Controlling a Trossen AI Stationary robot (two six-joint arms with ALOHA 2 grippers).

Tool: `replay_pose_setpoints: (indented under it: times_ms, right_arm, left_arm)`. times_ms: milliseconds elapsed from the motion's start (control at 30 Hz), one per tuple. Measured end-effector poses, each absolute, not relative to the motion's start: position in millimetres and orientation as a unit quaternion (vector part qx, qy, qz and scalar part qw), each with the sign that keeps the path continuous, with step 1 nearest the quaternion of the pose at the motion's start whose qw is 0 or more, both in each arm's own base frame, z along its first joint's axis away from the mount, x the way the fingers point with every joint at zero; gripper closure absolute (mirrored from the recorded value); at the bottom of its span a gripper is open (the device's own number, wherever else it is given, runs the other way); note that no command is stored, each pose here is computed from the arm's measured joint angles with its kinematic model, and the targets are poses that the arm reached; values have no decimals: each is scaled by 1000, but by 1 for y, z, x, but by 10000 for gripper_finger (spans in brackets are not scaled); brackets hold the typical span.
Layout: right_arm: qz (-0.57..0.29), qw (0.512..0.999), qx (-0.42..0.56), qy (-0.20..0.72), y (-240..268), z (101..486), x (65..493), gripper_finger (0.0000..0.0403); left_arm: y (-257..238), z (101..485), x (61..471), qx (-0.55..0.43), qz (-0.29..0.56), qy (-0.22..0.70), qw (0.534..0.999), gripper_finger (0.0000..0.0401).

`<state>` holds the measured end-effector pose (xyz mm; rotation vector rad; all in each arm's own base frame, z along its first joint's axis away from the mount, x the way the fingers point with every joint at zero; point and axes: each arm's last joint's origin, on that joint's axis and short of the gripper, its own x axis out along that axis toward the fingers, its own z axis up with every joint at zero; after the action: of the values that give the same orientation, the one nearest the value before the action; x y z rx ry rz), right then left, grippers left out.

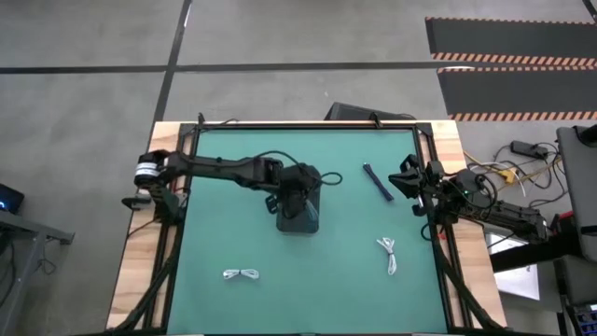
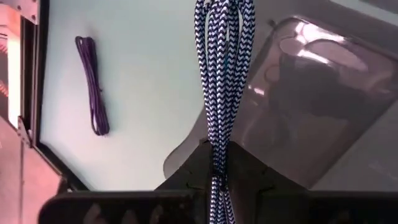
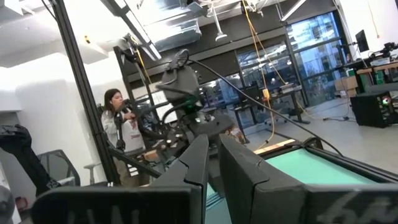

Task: Pick and place USB-C Cables
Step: Put the black white charger cable into the black bin

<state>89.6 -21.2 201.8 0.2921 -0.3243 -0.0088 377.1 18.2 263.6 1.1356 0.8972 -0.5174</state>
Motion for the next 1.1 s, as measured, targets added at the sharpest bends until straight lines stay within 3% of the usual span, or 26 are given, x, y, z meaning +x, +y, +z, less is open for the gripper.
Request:
replay_pose_setpoints:
  times_ms: [1100]
  right_arm:
    - [-5,977,146,-157,-21,201,90,376]
  left_arm:
    - [24,198,380,486,-253,432,716,386]
